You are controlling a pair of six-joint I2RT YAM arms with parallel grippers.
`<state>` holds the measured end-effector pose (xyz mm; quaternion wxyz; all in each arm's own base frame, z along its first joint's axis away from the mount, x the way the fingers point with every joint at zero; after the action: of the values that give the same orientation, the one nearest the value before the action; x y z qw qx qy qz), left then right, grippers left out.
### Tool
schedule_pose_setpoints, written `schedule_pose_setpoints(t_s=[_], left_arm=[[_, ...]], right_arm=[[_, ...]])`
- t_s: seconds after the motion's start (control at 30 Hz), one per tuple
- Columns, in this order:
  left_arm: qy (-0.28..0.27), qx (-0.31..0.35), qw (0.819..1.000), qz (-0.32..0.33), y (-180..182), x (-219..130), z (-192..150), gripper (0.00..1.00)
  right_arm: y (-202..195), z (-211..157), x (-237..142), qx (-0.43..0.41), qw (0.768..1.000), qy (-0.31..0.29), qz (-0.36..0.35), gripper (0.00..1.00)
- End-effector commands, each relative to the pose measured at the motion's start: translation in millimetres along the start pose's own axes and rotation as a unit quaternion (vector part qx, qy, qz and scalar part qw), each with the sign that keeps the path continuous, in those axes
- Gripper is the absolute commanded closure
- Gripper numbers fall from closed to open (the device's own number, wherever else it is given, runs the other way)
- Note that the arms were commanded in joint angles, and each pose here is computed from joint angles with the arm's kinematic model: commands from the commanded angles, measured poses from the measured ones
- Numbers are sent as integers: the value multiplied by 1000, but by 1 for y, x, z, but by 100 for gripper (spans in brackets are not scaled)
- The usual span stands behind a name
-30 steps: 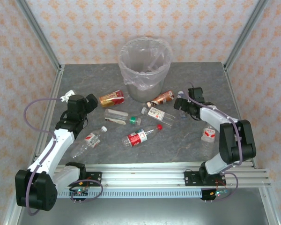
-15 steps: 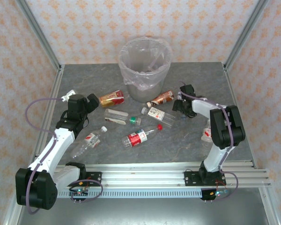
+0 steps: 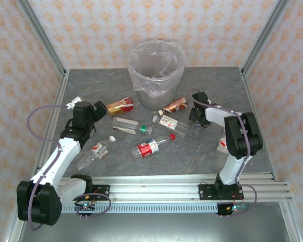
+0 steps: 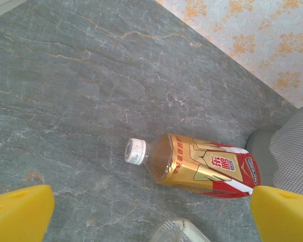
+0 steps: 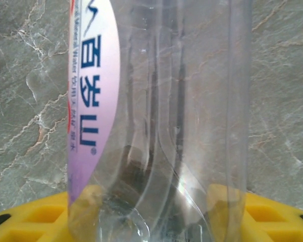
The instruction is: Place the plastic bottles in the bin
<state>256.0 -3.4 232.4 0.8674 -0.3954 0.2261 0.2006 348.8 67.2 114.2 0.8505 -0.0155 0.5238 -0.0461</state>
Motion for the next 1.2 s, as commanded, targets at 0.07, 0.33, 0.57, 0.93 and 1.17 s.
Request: schedule_pose_setpoints(t_s=[0.07,0.33,0.57,0.93,1.17], left_arm=[[-13,2,1000,-1,-3,-5,5,0],[-9,0,1000,-7,-7,-4,6,0],[13,-12,1000,-15,-13,-1,5,0],[58,-37,998,-6,-20,9,2,0],[59,-39,997,15,-16,9,1,0]], right_arm=[[-7,5,-27,19,997,-76,-11,47],[-12,2,-48,28,993,-117,-2,47],[-13,19,-100,17,978,-202,56,47],[2,74,-209,-1,900,-376,219,47],[32,112,-248,-45,868,-418,266,46]])
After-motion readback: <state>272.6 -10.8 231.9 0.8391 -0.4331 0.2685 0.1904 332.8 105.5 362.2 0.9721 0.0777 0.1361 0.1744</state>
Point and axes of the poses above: each hand's point on the last joint's axis, 136 mm out from that joint toward the fingers, its own x axis out along the fingers, its own y axis along the line the jaws close on, z = x × y, the point moved 10 cm from there along -x, back along the fingers, and after that the axes turned 15 degrees about -x, right-handed, at the moved point
